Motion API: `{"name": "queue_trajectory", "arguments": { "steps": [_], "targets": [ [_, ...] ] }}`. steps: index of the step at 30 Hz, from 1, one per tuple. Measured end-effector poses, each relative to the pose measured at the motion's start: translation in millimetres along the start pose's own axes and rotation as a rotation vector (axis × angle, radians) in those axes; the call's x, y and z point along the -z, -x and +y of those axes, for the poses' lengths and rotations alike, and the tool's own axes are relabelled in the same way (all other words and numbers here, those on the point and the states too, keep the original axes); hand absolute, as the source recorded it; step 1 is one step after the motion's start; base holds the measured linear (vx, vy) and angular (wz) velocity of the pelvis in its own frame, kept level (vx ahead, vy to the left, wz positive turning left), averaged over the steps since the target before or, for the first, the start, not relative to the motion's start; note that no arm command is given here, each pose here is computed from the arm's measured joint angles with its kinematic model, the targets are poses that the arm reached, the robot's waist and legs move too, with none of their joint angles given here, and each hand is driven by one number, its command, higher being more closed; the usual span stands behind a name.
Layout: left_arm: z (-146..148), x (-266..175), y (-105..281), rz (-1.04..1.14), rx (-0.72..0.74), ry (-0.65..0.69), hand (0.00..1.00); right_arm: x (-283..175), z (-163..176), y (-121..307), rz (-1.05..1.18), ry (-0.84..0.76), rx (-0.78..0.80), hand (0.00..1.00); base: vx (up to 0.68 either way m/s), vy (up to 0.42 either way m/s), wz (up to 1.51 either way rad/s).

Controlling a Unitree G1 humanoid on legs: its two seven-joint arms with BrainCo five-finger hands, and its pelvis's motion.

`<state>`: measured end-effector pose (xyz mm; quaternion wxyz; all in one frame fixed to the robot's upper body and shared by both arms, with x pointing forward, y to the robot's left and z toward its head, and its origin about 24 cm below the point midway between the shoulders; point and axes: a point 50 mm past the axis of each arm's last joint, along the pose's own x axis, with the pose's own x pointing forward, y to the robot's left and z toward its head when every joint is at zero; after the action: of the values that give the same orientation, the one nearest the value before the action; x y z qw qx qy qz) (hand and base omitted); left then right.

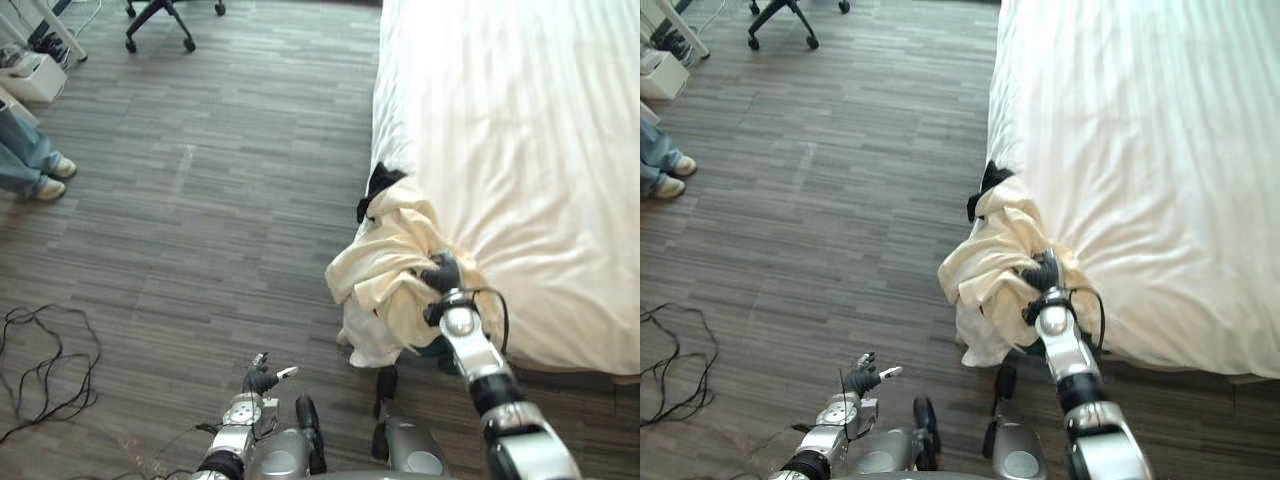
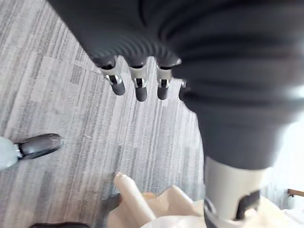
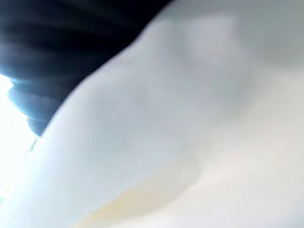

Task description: Tidy the bed and pick cloth on bed and put in laundry

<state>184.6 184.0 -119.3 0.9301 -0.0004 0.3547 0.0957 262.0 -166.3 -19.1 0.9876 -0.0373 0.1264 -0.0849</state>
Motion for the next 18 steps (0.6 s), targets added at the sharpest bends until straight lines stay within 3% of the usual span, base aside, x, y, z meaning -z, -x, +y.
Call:
{"name": "queue_trajectory", "arguments": {
  "steps": [4,7,18],
  "targets": [
    [8.5,15.6,6.3,0.054,-0.032,0.044,0.00,21.9,11.9,25.3,0.085,-0.312,-0.036,1.00,0.01,0.034,0.09],
    [11.5,28.6,12.8,0.089,-0.045,0.063,0.00,20.8,13.3,31.2,0.076,-0.432,-0.034,1.00,-0.06,0.016,0.09],
    [18.8,61.0,31.0,0.177,-0.073,0.103,0.00,20.1,14.8,51.1,0.035,-0.612,-0.107,1.00,-0.10,-0.026,0.17]
  ]
}}
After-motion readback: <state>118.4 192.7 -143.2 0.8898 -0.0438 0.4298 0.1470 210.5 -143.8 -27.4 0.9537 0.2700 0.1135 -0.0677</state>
